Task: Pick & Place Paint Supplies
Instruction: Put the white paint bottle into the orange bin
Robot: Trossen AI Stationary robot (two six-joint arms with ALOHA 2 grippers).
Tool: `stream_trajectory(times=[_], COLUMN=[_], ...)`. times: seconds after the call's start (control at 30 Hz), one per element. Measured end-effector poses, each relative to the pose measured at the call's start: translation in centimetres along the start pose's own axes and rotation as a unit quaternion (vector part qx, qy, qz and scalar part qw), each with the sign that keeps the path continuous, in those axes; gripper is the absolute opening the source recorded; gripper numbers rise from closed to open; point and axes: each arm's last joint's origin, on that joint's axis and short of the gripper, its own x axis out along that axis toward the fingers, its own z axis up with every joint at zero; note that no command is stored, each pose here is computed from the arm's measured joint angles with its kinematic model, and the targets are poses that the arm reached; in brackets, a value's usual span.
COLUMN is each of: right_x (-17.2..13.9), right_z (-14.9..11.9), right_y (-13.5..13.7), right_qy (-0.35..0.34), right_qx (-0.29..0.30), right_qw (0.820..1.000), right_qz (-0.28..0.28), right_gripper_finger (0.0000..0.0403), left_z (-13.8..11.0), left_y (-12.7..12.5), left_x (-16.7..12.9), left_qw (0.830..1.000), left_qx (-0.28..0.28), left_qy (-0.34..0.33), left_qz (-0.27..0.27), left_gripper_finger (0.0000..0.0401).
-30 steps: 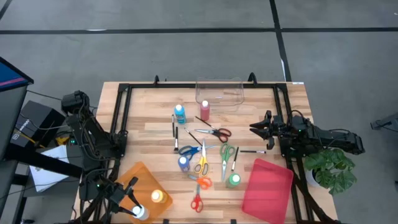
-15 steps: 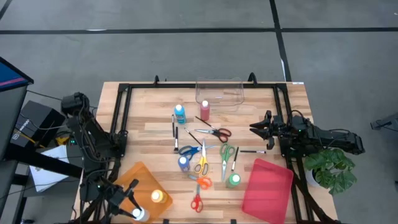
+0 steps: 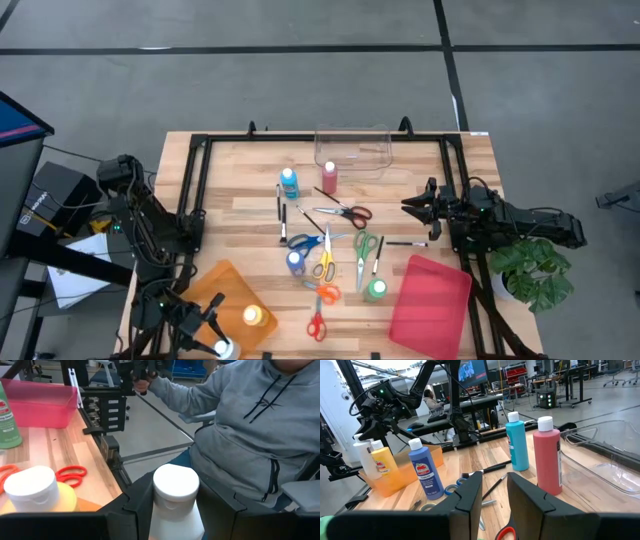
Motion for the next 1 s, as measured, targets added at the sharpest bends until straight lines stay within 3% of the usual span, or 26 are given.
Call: stream_trajectory(times=[1.0], right_x=[0.00], right_z=[0.01], right_y=[0.00], right_qy=[0.000], right_qx=[-0.001], right_qw=[1.000], right_qz=[0.000], right_gripper_finger=[0.0089], left_z=[-0.73], left_y=[0.57], left_x=[-0.18], left_qw=[0.999], left_qx=[-0.032], left_qy=[-0.007], left_qz=[0.001], left_gripper_finger=[0.0126])
